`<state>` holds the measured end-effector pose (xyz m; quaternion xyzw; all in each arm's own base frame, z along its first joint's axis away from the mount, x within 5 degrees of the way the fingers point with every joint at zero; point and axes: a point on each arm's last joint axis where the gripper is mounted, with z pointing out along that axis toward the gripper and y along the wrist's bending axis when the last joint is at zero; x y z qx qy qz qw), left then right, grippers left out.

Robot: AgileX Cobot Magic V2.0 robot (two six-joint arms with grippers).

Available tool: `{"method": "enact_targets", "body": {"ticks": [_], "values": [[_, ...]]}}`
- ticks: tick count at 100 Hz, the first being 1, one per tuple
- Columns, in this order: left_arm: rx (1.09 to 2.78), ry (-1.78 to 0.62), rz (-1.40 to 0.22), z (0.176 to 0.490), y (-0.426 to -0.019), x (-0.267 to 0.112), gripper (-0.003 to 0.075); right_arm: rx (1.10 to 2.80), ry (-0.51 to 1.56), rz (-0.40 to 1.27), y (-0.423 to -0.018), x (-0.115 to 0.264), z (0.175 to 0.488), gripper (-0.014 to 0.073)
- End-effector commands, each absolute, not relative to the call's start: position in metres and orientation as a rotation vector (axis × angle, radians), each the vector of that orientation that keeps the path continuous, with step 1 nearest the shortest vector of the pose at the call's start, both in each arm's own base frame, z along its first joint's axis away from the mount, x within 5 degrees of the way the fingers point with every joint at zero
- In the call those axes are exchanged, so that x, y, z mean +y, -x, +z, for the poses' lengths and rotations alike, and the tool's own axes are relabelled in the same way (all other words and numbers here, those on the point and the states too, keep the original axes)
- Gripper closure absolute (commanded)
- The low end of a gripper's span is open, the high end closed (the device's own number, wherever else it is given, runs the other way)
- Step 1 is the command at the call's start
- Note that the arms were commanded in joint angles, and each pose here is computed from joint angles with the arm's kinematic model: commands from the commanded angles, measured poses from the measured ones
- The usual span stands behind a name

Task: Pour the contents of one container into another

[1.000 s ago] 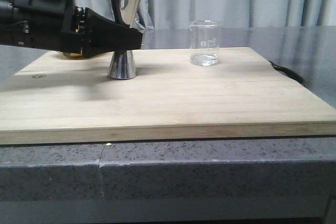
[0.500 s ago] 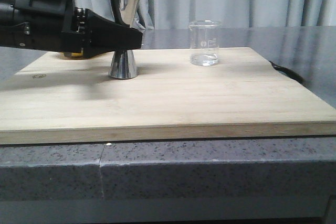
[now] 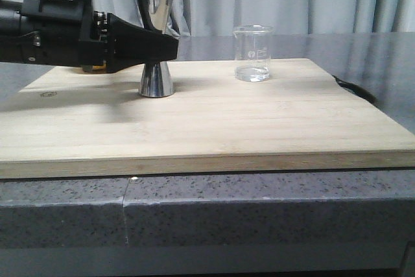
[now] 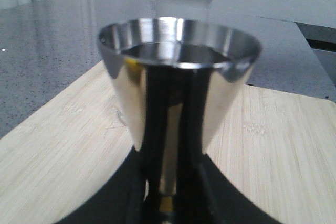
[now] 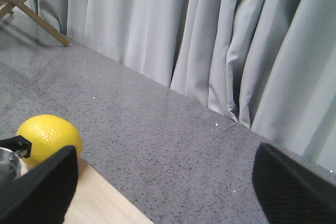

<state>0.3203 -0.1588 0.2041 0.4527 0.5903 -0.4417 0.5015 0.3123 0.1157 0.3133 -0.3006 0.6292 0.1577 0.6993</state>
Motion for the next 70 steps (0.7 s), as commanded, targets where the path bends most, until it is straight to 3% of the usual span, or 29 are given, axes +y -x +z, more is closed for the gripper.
{"method": "enact_targets", "body": {"ticks": [1, 70], "values": [[1.344, -1.079, -1.095, 0.2211, -0.3190, -0.1611, 0.0698, 1.266, 0.635, 0.369, -0.3049, 0.1132, 0.3442, -0.0014], [1.341, -1.095, -1.091, 0.2205, -0.3183, -0.1612, 0.0698, 1.259, 0.628, 0.375, -0.3047, 0.1131, 0.3451, -0.0014]]}}
